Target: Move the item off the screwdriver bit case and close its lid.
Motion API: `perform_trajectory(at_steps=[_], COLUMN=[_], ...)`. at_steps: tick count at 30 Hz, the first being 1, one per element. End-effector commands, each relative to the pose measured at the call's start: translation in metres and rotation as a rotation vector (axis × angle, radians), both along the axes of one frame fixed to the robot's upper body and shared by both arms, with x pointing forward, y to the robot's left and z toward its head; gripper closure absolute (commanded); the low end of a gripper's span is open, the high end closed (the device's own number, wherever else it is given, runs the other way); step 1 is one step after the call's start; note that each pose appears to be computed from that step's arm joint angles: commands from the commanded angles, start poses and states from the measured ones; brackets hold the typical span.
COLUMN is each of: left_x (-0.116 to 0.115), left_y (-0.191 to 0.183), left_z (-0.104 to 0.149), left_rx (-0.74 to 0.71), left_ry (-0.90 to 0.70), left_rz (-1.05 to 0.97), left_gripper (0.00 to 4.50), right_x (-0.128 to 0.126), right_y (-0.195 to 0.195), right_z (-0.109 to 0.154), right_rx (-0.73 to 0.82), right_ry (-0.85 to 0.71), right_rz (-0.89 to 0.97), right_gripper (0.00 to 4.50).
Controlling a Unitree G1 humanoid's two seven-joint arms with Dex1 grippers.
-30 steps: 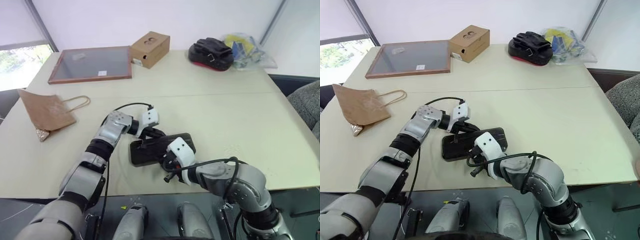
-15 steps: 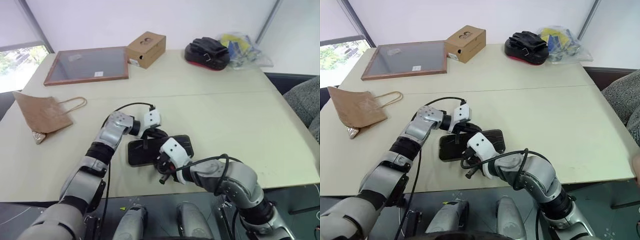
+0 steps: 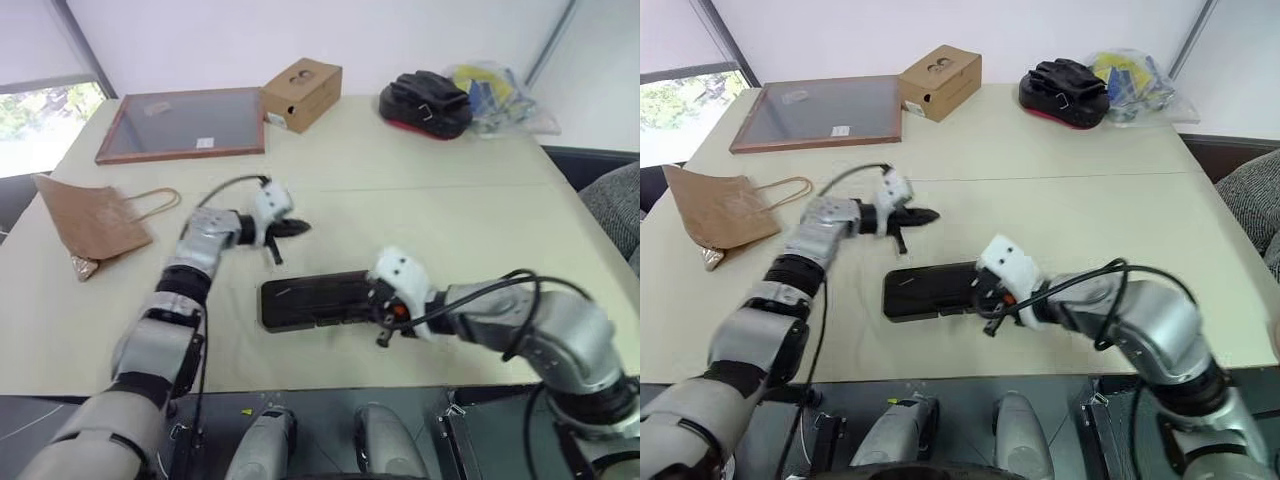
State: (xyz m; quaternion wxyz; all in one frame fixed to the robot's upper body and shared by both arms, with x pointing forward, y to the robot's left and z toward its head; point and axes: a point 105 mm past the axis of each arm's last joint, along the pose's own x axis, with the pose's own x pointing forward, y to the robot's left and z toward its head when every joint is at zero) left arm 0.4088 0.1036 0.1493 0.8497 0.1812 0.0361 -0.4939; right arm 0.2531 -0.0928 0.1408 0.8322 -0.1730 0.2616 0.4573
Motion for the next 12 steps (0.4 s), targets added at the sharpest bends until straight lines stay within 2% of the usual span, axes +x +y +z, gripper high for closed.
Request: perform_trajectory(at_steps=[1,5,7,12], left_x=[-0.026,-0.073,-0.106,-0.159], left_y=[0.014,0.030,0.037,0.051], left_z=[0.036,0.040,0.031,0.012], left_rx=[-0.108,-0.132,-0.115,-0.058], left_ry=[-0.031,0.056,0.140,0.270], left_rz=[-0.017,-0.007,-0.017,0.009], left_gripper=[4.50,4.50,4.50,4.50], right_x=[0.006,0.011,0.013,0.018], right_y=[-0.009,-0.027,-0.036,-0.054], right_z=[0.028,0.037,0.042,0.045], right_rx=[0.024,0.009,0.001,-0.049], right_ry=[-0.120,-0.164,-0.178,-0.220], right_rz=[0.038,0.036,0.037,0.038], right_gripper=[4.46,4.46,4.46,4.46])
